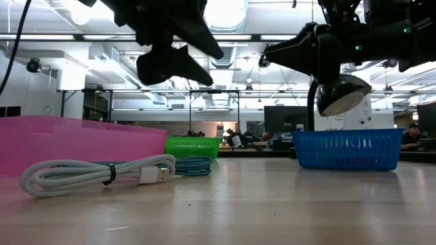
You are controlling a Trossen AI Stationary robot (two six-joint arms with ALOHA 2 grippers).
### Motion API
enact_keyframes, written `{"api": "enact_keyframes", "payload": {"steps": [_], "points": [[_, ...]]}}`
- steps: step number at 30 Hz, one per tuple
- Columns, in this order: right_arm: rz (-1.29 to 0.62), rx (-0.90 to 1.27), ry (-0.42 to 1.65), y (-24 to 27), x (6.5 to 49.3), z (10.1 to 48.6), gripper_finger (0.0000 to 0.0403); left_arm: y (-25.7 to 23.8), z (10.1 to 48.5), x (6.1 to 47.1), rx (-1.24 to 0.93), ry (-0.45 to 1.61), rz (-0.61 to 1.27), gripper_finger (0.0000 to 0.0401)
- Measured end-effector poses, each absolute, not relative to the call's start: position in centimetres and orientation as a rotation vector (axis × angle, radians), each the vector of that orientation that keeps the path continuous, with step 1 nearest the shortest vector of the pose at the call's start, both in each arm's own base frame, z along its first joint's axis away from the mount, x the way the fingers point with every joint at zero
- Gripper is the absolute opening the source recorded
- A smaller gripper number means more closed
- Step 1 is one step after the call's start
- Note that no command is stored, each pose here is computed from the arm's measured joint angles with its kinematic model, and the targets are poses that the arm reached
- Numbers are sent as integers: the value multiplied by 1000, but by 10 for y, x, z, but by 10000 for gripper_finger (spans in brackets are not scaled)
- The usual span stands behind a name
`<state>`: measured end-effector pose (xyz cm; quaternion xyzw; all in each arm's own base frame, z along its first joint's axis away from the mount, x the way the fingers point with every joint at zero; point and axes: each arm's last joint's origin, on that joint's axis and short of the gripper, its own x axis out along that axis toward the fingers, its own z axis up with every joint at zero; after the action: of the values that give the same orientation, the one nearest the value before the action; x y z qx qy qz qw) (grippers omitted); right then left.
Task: Pick and place items into bin
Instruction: Put the blue charger cable into the pink bin
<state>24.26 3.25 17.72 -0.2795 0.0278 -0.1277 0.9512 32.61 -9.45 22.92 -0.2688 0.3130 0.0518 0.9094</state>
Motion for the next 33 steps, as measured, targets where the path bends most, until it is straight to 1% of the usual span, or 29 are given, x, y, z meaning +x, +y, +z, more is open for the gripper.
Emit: {"api": "enact_keyframes", "payload": {"steps": [5,10,18,25,29,33], "points": [[-260,-569,57,32,243,177,196,-97,239,329,-549,610,89,192],[-260,-569,57,33,243,177,196,-106,239,327,-460,619,46,192],[-260,-569,57,33,243,177,196,-114,236,323,-434,635,20,192],[-261,-570,60,32,243,177,196,-121,205,333,-423,762,-23,192],[-260,-570,59,32,243,177,196,-119,189,338,-405,844,15,192],[-260,-570,59,32,243,177,196,-115,183,340,-376,890,75,192]]}}
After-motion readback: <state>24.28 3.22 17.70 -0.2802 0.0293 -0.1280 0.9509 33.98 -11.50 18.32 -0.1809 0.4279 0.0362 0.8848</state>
